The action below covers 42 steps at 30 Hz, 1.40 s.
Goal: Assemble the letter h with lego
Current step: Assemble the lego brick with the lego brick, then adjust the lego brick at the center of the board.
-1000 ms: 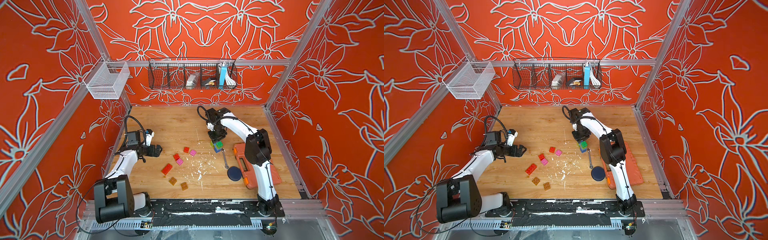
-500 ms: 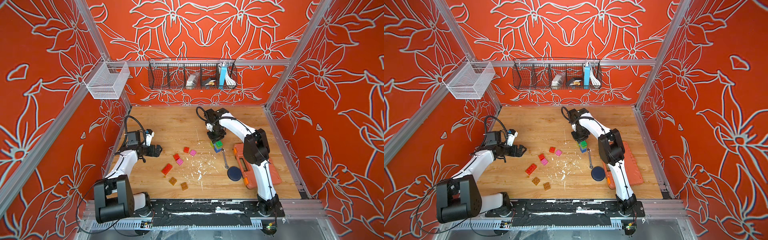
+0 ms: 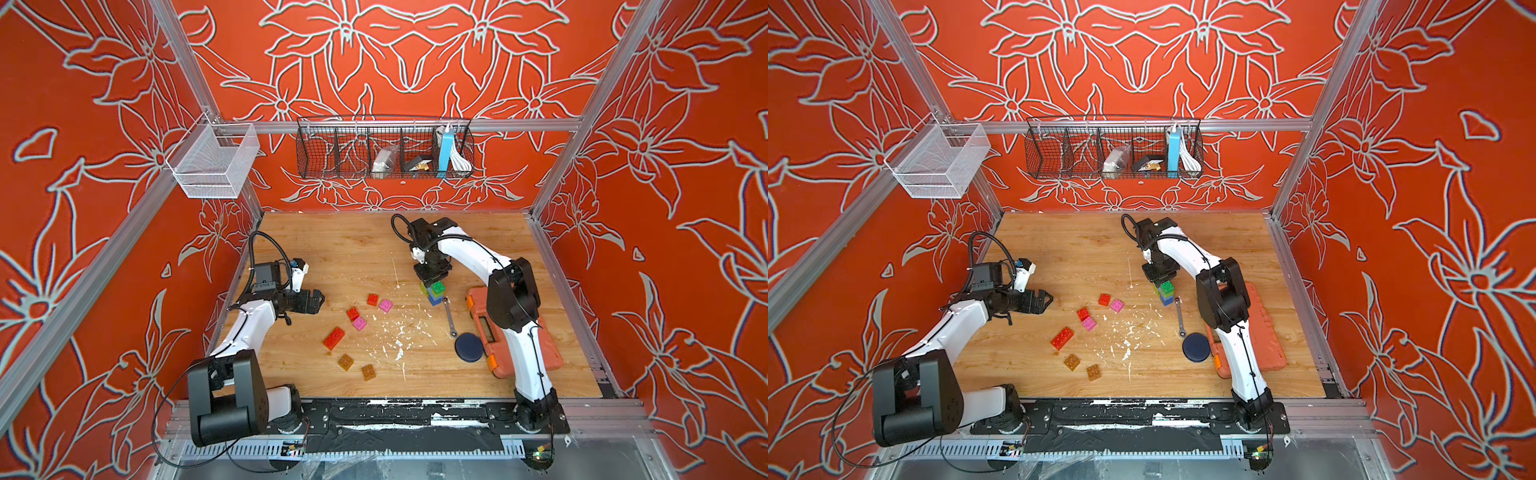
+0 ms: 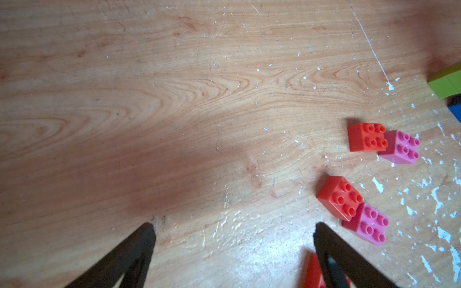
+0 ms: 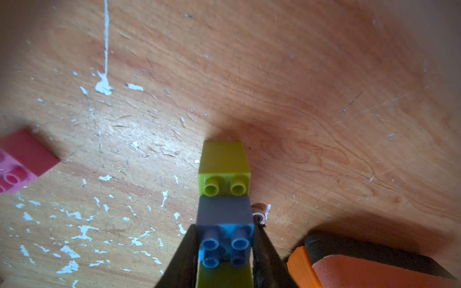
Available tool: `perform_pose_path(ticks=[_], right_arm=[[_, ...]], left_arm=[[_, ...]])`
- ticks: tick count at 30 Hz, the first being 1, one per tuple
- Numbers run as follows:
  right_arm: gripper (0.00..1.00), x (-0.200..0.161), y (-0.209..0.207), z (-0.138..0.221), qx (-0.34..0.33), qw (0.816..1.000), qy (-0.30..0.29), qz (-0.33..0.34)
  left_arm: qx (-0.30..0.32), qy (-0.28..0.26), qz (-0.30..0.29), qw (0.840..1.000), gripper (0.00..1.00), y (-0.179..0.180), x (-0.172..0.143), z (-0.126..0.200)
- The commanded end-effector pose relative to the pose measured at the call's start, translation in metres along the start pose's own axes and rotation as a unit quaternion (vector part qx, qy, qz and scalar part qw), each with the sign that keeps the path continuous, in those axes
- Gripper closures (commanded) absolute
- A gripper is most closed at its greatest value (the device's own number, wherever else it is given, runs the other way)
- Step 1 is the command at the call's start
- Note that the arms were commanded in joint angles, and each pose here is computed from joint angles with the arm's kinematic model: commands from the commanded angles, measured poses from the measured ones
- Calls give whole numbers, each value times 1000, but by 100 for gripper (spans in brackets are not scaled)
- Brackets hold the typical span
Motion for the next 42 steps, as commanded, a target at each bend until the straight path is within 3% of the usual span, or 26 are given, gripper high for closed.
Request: perform_pose_path(ticks=[1, 8, 15, 21, 27, 33, 42], right_arm=[[82, -25, 2, -64, -6, 996, 90, 4], [82, -19, 8, -56, 7, 997, 78, 15], [80, -15, 37, -22, 38, 995, 46, 74], [77, -16, 43, 0, 21, 995, 26, 95], [58, -16, 41, -8, 12, 997, 30, 66], [41, -12, 43, 22, 24, 998, -13, 56], [34, -31, 25, 67, -8, 996, -68, 51]], left_arm=[[-4, -9, -6, 1000, 0, -1, 5, 4], [-4, -8, -6, 1000, 0, -1, 4, 5], [-4, -8, -6, 1000, 0, -1, 5, 5], [-5, -9, -6, 1000, 1, -1, 4, 5], [-6, -11, -8, 1000, 0, -2, 5, 5], [-7, -13, -10, 1000, 0, -3, 5, 6], [-24, -27, -16, 999, 0, -12, 9, 15]])
Point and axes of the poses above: each gripper's point midway between its finger pads, its own z axis back along the fingers, its own y axis along the line the jaws close on, x = y × z, the point moved 2 cm from there along z, back along the fingers, and after that the axes turned 3 degrees about -z, right-handed, at the moved point
